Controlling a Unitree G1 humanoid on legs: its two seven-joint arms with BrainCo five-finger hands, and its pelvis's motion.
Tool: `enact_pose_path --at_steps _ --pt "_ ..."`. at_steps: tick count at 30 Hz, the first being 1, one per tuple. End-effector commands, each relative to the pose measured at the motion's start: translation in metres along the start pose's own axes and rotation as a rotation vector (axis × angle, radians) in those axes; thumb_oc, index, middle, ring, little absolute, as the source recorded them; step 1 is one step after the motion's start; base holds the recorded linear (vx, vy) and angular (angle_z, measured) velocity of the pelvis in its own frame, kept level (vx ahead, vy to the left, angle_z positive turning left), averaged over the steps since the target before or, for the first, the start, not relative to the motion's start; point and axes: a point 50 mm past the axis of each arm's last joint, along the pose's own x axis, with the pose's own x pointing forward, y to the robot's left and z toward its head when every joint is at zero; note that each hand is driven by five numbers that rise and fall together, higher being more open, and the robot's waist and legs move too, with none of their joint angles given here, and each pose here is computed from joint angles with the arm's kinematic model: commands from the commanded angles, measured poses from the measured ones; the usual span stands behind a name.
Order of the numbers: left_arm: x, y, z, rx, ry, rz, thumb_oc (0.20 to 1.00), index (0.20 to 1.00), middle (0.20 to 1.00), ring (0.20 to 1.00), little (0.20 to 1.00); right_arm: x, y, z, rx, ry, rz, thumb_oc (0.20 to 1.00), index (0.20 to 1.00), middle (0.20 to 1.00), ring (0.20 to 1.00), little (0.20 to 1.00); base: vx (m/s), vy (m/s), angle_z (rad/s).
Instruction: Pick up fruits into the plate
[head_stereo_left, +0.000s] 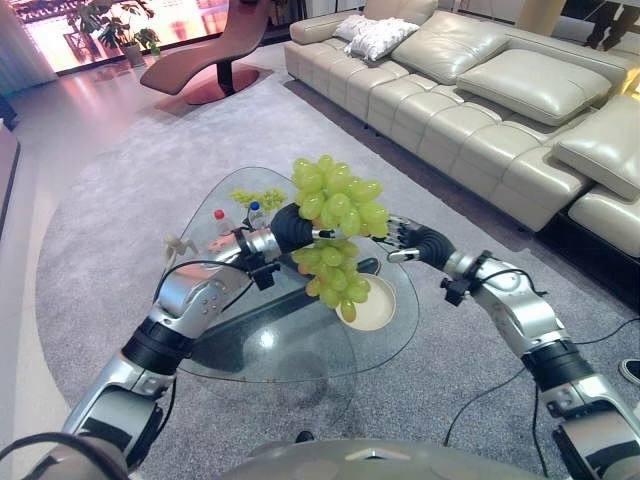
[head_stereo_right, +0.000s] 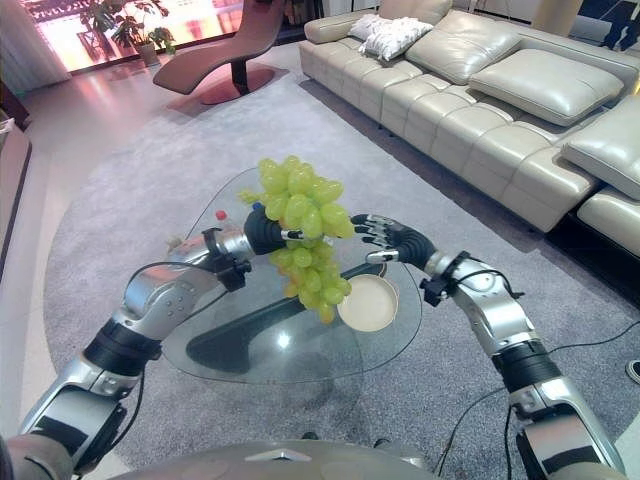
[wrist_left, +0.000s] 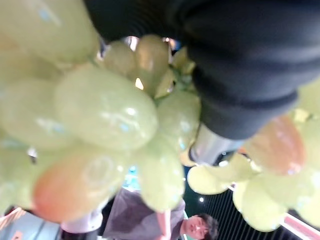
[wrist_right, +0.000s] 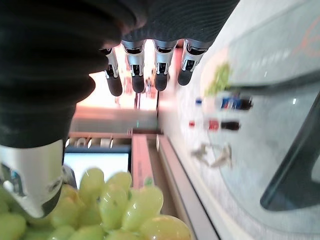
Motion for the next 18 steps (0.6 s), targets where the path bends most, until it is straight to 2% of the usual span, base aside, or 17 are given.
enact_pose_path --at_steps 1,10,18 --pt "0.023 -0.004 0.030 0.016 -0.111 -0.088 0.200 0.200 0.200 0.200 0.200 0.020 -0.002 0.033 -0.084 -0.091 0.066 1.000 1.000 1.000 1.000 1.000 0.00 0.000 0.00" --pt "0.035 -0.013 0.025 -0.013 -0.103 -0.133 0.200 0.200 0.200 0.200 0.200 0.047 0.037 0.031 -0.009 -0.076 0.305 1.000 1.000 1.000 1.000 1.000 0.01 0.001 0.00" --pt "0.034 -0.014 0.022 0.004 -0.094 -0.130 0.200 0.200 0.200 0.200 0.200 0.050 0.079 0.025 0.195 -0.072 0.622 1.000 1.000 1.000 1.000 1.000 0.02 0.006 0.01"
